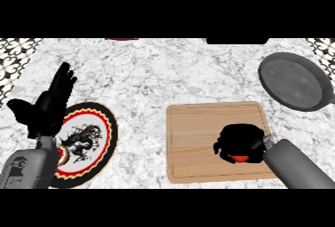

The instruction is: Pick the tomato from the cutting board and place it in the pan

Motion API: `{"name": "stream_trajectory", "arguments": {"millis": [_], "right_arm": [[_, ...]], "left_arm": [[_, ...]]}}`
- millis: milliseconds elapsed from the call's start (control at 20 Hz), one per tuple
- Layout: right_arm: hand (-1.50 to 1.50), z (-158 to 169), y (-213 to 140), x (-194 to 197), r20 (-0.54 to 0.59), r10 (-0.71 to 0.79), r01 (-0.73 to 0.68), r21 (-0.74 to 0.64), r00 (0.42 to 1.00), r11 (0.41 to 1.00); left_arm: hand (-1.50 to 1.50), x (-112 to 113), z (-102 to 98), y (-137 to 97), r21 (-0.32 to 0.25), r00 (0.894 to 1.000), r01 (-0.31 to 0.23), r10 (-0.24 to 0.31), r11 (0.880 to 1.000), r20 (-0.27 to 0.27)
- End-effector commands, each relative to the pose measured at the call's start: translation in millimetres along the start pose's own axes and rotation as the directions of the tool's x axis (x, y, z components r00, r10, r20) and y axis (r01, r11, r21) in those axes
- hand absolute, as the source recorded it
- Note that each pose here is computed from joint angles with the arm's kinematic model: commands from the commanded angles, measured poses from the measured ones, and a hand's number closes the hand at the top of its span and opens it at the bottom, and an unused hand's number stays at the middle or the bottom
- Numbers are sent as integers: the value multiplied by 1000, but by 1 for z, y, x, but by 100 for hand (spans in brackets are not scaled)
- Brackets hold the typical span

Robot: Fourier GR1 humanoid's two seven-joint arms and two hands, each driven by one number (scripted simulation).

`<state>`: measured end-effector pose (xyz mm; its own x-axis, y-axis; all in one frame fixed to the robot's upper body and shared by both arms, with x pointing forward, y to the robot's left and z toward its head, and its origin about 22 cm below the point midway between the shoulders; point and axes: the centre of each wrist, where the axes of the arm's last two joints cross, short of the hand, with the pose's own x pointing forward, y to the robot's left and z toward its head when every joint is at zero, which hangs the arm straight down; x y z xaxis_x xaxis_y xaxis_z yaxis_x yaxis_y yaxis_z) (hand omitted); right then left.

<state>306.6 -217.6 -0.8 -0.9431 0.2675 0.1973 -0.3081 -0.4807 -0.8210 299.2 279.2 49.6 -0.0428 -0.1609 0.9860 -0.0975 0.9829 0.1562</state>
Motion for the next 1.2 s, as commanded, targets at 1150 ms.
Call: {"name": "stream_trajectory", "arguments": {"millis": [1150], "right_arm": [[150,-6,-160,3,-551,-829,-382,-788,90,482]], "left_arm": [[0,-6,6,-9,26,1000,2,-3,1000,8]]}}
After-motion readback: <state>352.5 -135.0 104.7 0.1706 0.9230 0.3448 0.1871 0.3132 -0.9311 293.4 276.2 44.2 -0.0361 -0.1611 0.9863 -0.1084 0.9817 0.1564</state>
